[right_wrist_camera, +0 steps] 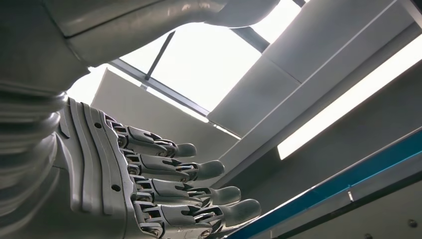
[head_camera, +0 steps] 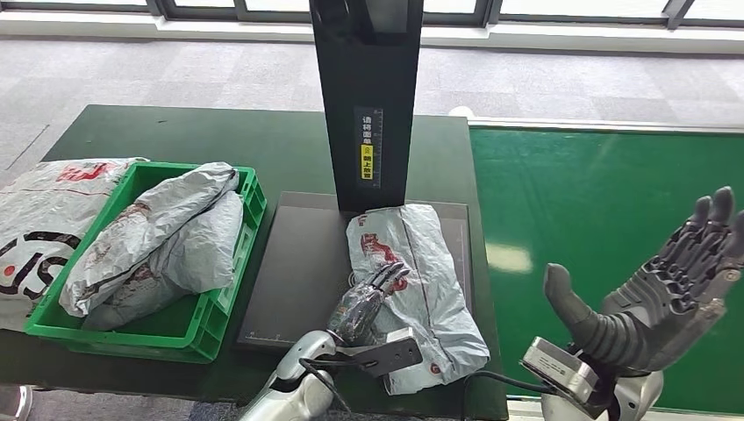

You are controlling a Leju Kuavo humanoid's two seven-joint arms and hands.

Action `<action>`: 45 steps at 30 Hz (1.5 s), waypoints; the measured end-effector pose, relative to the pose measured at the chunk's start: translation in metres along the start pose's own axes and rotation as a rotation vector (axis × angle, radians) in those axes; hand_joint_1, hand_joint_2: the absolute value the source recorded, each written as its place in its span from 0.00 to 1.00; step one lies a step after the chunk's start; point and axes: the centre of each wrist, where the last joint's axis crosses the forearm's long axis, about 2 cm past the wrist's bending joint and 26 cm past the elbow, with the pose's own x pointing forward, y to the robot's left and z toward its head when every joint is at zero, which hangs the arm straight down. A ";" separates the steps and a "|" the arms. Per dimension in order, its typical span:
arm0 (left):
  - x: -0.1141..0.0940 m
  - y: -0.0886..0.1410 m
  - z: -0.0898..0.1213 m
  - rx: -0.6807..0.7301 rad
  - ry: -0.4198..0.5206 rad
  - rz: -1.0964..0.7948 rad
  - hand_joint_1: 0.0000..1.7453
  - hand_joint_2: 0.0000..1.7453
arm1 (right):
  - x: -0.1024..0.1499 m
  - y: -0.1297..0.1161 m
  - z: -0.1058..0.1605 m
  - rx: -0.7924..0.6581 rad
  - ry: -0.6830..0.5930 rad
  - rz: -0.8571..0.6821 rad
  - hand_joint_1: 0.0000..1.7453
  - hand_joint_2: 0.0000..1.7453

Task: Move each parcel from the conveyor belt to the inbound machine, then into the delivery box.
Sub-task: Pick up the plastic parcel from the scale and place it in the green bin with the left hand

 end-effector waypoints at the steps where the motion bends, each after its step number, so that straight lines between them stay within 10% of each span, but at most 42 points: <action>1: 0.000 -0.001 -0.001 -0.007 0.003 -0.007 0.49 1.00 | 0.000 0.000 0.000 0.000 0.000 0.000 0.00 1.00; 3: 0.001 -0.002 -0.003 -0.023 0.023 -0.035 0.99 1.00 | 0.000 0.000 0.000 -0.001 0.001 -0.001 0.00 1.00; 4: 0.002 -0.003 -0.004 -0.034 0.042 -0.060 1.00 1.00 | 0.000 0.000 0.000 -0.001 0.001 -0.001 0.00 1.00; 33: 0.014 -0.009 -0.016 -0.065 0.198 -0.426 1.00 1.00 | 0.000 0.000 0.000 -0.006 0.009 -0.008 0.00 1.00; 45: 0.034 0.039 -0.009 0.535 -0.044 -0.378 1.00 1.00 | -0.006 -0.004 0.004 0.001 0.021 0.022 0.00 1.00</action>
